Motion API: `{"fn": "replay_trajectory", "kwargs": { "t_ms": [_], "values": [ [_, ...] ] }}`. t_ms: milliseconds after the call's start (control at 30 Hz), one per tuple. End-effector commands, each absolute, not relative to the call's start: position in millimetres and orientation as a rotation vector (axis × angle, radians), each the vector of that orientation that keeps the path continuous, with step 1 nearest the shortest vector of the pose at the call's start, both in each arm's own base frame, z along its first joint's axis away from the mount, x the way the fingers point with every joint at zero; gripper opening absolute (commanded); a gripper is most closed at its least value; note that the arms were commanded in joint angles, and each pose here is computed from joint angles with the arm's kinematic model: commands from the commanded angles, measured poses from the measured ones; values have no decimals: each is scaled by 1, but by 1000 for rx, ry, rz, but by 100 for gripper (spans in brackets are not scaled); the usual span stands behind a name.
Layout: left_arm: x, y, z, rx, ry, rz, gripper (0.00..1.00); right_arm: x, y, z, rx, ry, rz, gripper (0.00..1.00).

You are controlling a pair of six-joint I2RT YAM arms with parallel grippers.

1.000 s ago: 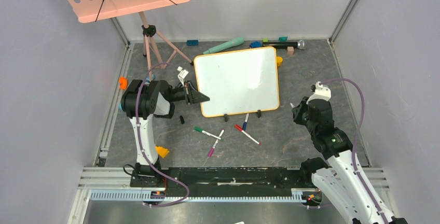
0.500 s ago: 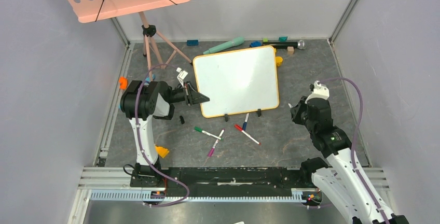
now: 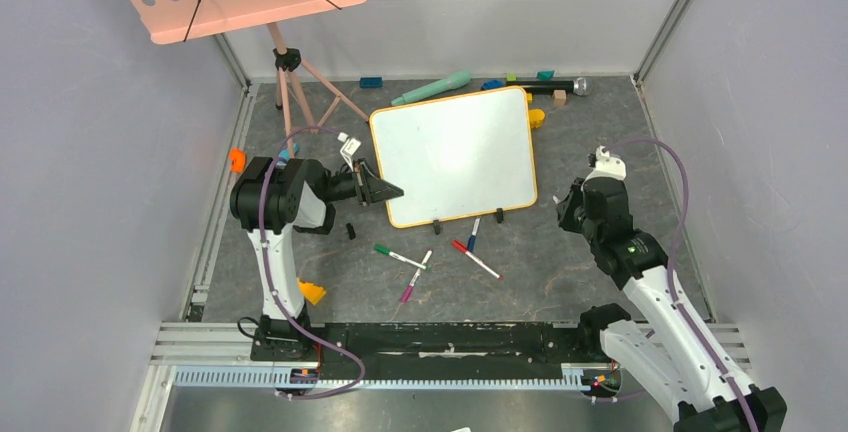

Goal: Write a sentence on the whiteboard
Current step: Hold the whiteboard on the whiteboard stand.

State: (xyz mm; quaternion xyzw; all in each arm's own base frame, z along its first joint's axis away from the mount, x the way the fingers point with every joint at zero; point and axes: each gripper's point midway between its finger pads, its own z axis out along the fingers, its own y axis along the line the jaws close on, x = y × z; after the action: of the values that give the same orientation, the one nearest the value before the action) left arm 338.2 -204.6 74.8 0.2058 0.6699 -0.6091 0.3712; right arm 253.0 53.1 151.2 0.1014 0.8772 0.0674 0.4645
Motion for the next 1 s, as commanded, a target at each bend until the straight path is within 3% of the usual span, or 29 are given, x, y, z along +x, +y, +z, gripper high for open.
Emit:
{"fn": "replay_trajectory", "kwargs": {
  "t_ms": [0, 967],
  "values": [
    [378, -188, 65, 517, 1621, -1323, 2, 269, 63, 183, 248, 2055, 238, 0],
    [366, -195, 61, 623, 1599, -1345, 2, 275, 75, 227, 123, 1974, 296, 0]
  ]
}}
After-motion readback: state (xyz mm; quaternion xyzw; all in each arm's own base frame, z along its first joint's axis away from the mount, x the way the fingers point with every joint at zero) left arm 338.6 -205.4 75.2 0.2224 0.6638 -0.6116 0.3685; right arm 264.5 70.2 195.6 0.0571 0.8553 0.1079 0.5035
